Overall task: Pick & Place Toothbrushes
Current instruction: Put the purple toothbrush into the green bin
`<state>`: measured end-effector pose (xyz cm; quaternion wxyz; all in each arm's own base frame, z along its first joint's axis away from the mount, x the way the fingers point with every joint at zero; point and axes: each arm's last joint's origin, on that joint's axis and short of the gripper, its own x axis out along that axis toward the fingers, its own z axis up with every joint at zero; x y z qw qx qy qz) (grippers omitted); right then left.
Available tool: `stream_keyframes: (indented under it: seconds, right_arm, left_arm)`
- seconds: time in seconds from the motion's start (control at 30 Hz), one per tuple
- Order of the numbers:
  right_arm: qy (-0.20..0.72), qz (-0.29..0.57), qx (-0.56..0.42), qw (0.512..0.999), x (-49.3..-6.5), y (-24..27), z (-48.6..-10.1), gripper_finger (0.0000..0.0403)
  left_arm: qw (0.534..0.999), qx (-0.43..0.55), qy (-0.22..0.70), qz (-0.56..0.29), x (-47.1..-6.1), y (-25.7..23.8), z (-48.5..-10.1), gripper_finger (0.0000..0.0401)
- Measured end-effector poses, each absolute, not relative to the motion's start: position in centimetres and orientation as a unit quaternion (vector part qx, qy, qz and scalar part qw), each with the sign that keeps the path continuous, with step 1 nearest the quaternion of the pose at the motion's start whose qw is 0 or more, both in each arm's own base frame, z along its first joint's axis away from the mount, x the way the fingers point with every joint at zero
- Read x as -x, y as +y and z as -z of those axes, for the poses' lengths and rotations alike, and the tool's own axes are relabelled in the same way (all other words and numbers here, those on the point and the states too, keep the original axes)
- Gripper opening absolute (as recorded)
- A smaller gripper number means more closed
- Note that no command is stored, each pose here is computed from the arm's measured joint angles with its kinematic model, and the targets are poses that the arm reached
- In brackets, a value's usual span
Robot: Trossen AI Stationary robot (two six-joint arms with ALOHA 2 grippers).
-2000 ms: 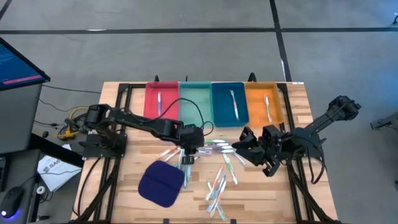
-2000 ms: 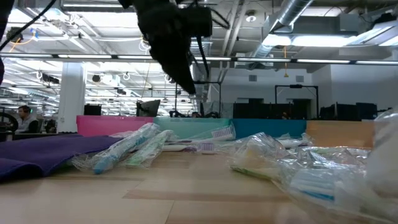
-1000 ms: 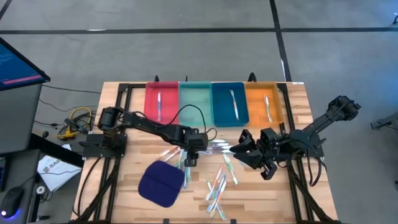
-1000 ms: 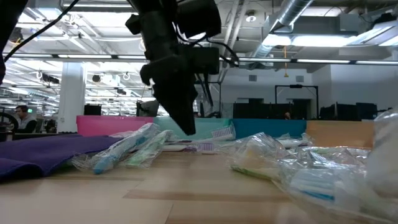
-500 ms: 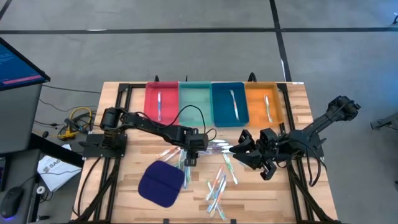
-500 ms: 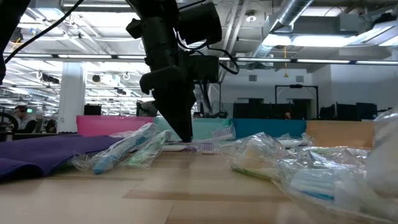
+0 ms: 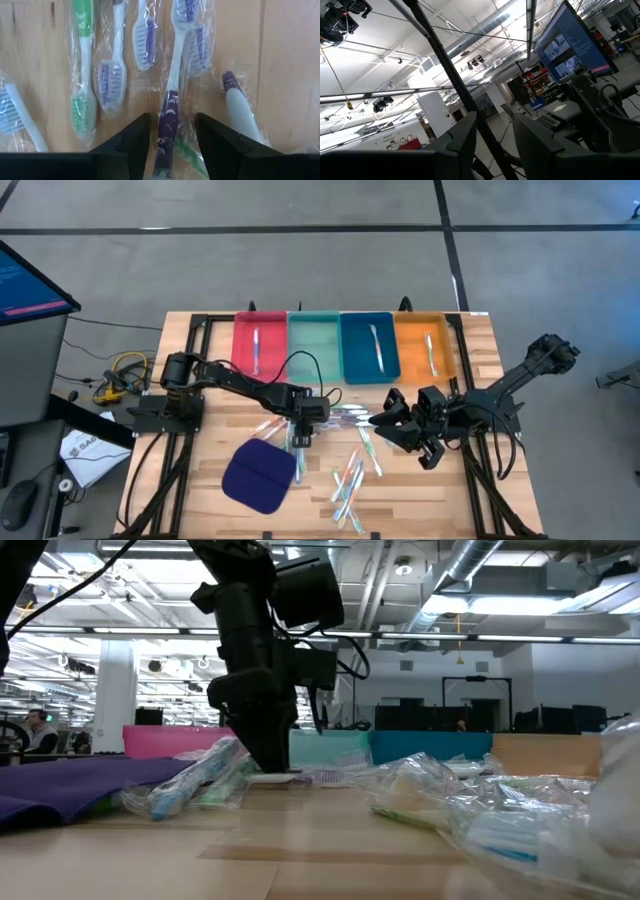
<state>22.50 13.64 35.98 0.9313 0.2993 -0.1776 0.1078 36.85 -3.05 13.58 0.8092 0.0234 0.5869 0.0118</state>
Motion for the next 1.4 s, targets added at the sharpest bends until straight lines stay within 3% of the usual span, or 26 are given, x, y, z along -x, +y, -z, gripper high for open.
stream_keyframes:
  seconds: [0.27,0.67,1.0,1.4]
  right_arm:
    - [-0.178,-0.108,-0.299,0.931,-22.5,13.6,-36.0,0.0124]
    - [-0.178,-0.108,-0.299,0.931,-22.5,13.6,-36.0,0.0124]
    - [-0.178,-0.108,-0.3,0.931,-22.5,13.6,-36.0,0.0124]
    - [-0.178,-0.108,-0.299,0.931,-22.5,13.6,-36.0,0.0124]
  left_arm:
    - [0.814,-0.018,0.581,-0.017,-37.0,-2.6,-13.6,0.0136]
    - [0.813,0.024,0.58,-0.035,-37.1,-1.3,-13.6,0.0037]
    - [0.812,0.072,0.577,-0.039,-37.1,-1.4,-13.9,0.0053]
    - [0.86,0.114,0.493,-0.061,-36.7,0.0,-19.1,0.0041]
